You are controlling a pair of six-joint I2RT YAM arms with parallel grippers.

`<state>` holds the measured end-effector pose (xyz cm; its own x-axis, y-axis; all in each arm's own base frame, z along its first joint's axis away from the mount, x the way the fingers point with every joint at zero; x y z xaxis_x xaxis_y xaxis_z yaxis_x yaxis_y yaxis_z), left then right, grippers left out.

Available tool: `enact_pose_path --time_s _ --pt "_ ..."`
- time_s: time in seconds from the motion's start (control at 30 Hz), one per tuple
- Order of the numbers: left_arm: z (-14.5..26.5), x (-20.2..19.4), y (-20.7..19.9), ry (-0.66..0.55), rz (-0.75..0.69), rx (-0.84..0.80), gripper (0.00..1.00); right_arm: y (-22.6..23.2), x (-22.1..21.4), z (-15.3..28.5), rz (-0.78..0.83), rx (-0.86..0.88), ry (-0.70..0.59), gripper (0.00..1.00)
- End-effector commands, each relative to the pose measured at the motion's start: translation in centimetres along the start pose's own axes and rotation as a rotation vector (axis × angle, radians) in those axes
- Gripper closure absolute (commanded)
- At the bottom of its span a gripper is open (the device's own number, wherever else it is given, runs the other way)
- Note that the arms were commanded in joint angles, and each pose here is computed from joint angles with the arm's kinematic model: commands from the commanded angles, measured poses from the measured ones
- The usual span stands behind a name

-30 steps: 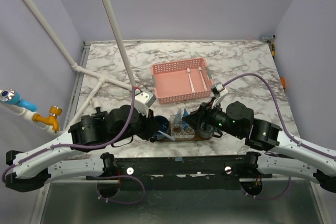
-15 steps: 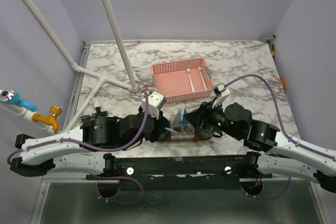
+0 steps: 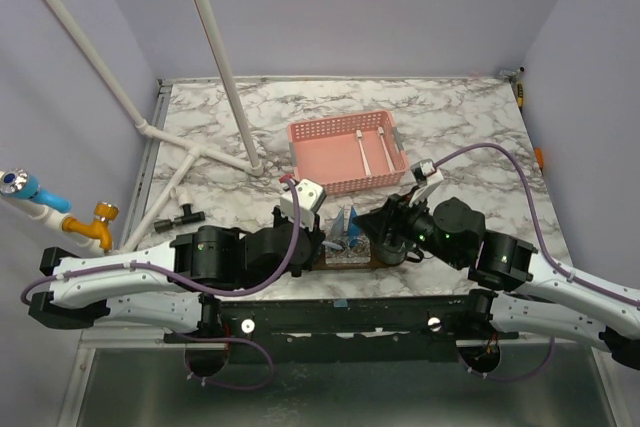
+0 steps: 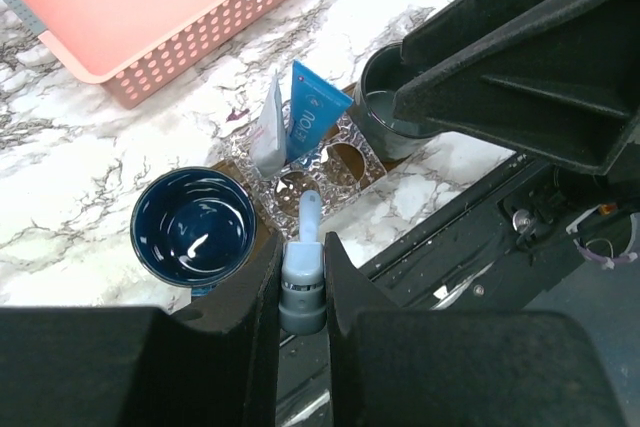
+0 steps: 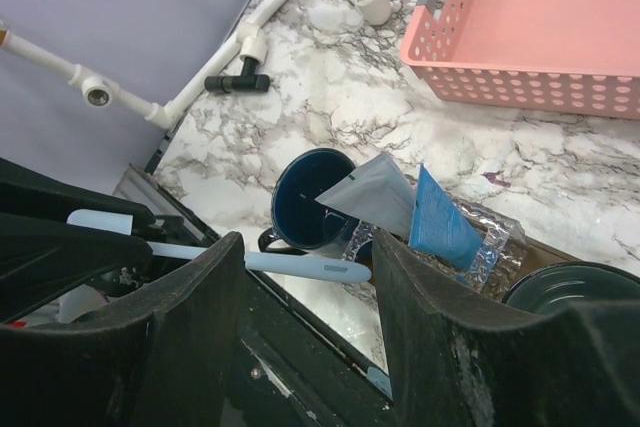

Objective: Prepare toiletry sets of a toothbrush and toothpaste on the tray

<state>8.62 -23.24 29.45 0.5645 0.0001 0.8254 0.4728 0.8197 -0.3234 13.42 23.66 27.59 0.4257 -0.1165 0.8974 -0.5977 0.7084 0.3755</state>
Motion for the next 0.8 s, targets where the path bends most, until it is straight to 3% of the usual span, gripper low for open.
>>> enact_pose_path --time_s 0.0,0.77 --pt "-0.9 -0.1 0.0 -0.048 0.006 0.019 1.0 -0.4 -0.6 0.0 -0.015 -0.022 -0.002 0.43" --pt "-4.0 -3.2 0.0 -0.048 -0.036 0.051 1.0 -0.5 -1.7 -0.3 -0.035 -0.017 0.03 0.43"
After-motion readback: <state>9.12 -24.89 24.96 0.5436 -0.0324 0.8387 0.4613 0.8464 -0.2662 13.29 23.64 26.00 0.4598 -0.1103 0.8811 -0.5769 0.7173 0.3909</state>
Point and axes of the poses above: each gripper's point midway between its finger pads, its own z axis back along the fingers, its own y axis along the line the jaws close on, x = y × z, the point moved 4 cm from there along z, back along the fingers, and after that the axes turned 9 degrees about z, right-handed, at the moved point
